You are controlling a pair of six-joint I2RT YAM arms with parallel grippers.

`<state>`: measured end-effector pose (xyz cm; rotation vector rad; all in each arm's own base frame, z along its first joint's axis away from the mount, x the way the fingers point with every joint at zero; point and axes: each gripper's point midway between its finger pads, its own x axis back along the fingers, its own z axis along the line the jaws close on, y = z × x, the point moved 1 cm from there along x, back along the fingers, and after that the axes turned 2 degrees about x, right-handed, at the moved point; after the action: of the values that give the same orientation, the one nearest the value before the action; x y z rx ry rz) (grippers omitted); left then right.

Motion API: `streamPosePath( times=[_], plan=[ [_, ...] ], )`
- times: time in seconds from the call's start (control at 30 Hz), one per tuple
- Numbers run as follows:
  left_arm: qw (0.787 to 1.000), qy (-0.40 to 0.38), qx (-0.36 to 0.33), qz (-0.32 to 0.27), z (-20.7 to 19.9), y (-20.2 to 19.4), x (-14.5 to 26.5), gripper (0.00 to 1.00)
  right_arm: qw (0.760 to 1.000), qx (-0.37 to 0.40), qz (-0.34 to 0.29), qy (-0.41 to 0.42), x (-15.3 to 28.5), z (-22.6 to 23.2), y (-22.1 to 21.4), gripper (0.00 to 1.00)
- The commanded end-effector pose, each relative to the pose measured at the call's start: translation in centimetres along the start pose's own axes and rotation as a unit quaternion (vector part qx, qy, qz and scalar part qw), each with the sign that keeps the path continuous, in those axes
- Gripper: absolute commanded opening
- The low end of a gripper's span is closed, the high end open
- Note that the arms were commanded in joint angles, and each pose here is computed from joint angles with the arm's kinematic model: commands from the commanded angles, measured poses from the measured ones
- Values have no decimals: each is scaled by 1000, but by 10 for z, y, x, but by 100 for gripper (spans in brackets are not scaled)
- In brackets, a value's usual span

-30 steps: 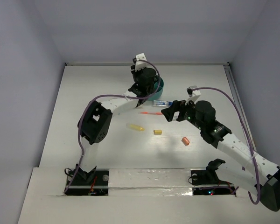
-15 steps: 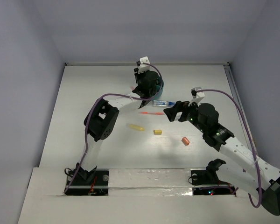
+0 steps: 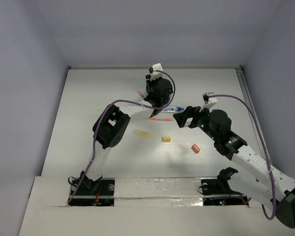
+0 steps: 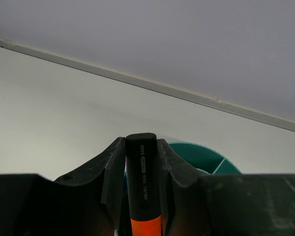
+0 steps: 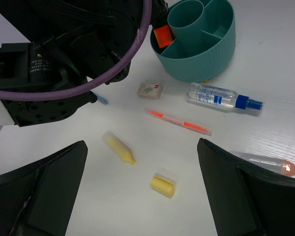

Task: Sort the stationery into containers
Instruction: Place the pen in the storage box.

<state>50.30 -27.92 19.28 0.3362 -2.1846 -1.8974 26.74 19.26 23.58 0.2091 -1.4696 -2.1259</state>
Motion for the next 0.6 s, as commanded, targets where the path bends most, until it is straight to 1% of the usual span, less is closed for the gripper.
streamPosePath(
  times=[0.0, 0.03, 0.07, 0.13, 0.2, 0.37, 0.43, 0.47, 0.53, 0.57],
  plan=[
    [999, 12, 40, -21, 1, 22, 3, 0, 999, -5, -32, 4, 0, 4, 14, 100],
    [999, 13, 43, -21, 2, 22, 3, 0, 999, -5, -33, 5, 0, 4, 15, 100],
    [999, 14, 46, -21, 3, 21, 4, 4, 999, -6, -35, 4, 1, 4, 16, 100],
    [999, 14, 48, -20, 5, 22, 5, 7, 999, -6, -34, 3, 1, 4, 16, 100],
    [999, 14, 48, -20, 5, 22, 5, 14, 999, -6, -34, 1, 1, 3, 15, 100],
    [999, 18, 48, -18, 9, 22, 6, 18, 999, -6, -34, 1, 1, 3, 16, 100],
    [998, 19, 49, -17, 10, 22, 7, 22, 999, -6, -35, 0, 1, 3, 16, 100],
    [999, 19, 48, -15, 10, 21, 7, 26, 999, -6, -34, -1, 1, 3, 16, 100],
    [998, 18, 51, -15, 11, 25, 8, 28, 999, -7, -34, -1, 1, 3, 15, 100],
    [998, 18, 53, -16, 12, 27, 9, 32, 999, -6, -34, -1, 1, 3, 16, 100]
  ],
)
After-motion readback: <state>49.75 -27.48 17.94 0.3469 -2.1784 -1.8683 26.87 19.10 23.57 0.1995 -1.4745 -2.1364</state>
